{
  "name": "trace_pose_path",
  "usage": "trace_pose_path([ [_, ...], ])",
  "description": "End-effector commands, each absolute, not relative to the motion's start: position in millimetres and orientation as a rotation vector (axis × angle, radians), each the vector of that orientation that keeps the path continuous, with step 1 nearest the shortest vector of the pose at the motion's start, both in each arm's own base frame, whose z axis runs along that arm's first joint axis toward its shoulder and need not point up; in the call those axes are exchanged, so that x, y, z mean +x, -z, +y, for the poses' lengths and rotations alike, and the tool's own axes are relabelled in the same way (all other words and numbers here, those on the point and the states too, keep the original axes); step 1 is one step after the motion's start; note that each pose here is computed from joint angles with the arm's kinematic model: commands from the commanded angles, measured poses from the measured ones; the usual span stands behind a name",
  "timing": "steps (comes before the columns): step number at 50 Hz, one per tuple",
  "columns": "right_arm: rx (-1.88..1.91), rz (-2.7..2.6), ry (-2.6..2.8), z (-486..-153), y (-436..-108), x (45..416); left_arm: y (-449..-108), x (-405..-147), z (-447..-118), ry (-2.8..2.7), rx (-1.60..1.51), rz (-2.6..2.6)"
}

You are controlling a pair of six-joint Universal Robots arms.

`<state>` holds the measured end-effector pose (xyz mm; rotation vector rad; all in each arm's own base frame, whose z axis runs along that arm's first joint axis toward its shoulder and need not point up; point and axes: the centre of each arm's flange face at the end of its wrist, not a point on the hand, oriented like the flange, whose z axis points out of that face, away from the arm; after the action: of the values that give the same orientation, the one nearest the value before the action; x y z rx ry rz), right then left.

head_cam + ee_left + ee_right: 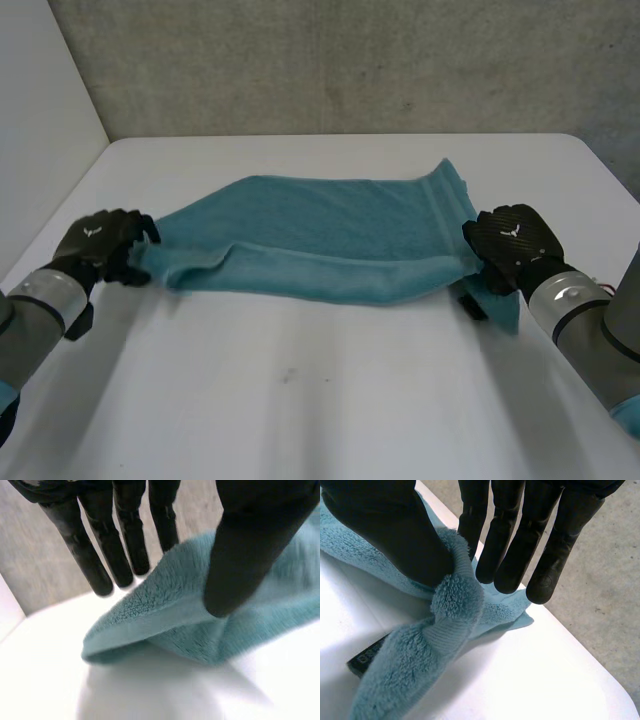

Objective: Fold the laundry

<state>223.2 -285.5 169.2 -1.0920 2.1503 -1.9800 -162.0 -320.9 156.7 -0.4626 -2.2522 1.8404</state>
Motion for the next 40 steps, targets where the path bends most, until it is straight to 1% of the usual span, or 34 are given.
trace_pose_path([
  [1, -1.071, 2.147, 1.984, -286.3, -171.5, 222.8, -181.7, -161.4, -292.7, -1.776, -0.737, -2.384],
  [4, -1.065, 2.148, 1.981, -286.0, -171.1, 222.7, -190.4, -163.0, -286.8, -1.795, -0.797, -2.379],
  [5, -1.066, 2.148, 1.978, -285.3, -170.7, 223.1, -209.8, -171.4, -275.1, -1.861, -0.859, -2.325],
  [8, -1.072, 2.149, 1.971, -284.0, -169.4, 223.8, -219.1, -180.5, -267.7, -1.889, -0.871, -2.272],
  [10, -1.075, 2.15, 1.968, -283.4, -168.6, 224.2, -225.5, -196.8, -255.5, -1.888, -0.839, -2.208],
  [11, -1.078, 2.148, 1.964, -282.4, -168.2, 225.0, -226.0, -200.5, -253.7, -1.89, -0.82, -2.199],
  [13, -1.08, 2.151, 1.958, -281.4, -166.9, 225.3, -219.4, -213.0, -251.2, -1.895, -0.754, -2.203],
  [16, -1.083, 2.149, 1.954, -280.4, -166.5, 226.1, -205.4, -226.3, -249.6, -1.885, -0.74, -2.233],
  [17, -1.084, 2.152, 1.954, -280.2, -166.1, 225.9, -194.2, -234.2, -248.2, -1.872, -0.746, -2.272],
  [19, -1.085, 2.157, 1.949, -279.9, -164.9, 225.3, -185.9, -240.4, -245.7, -1.873, -0.748, -2.309],
  [20, -1.091, 2.157, 1.946, -279.2, -164.1, 225.3, -178.0, -241.3, -245.8, -1.873, -0.741, -2.359],
  [25, -1.096, 2.159, 1.941, -277.9, -162.7, 225.1, -161.5, -238.5, -250.9, -1.877, -0.713, -2.454],
  [27, -1.096, 2.162, 1.937, -277.7, -162.2, 224.7, -153.6, -241.4, -259.4, -1.915, -0.715, -2.435],
  [31, -1.094, 2.166, 1.936, -278.1, -161.9, 223.8, -151.6, -241.5, -270.2, -2.0, -0.717, -2.399],
  [40, -1.091, 2.173, 1.943, -279.3, -162.3, 222.1, -134.0, -215.1, -303.5, -2.112, -0.745, -2.477],
])
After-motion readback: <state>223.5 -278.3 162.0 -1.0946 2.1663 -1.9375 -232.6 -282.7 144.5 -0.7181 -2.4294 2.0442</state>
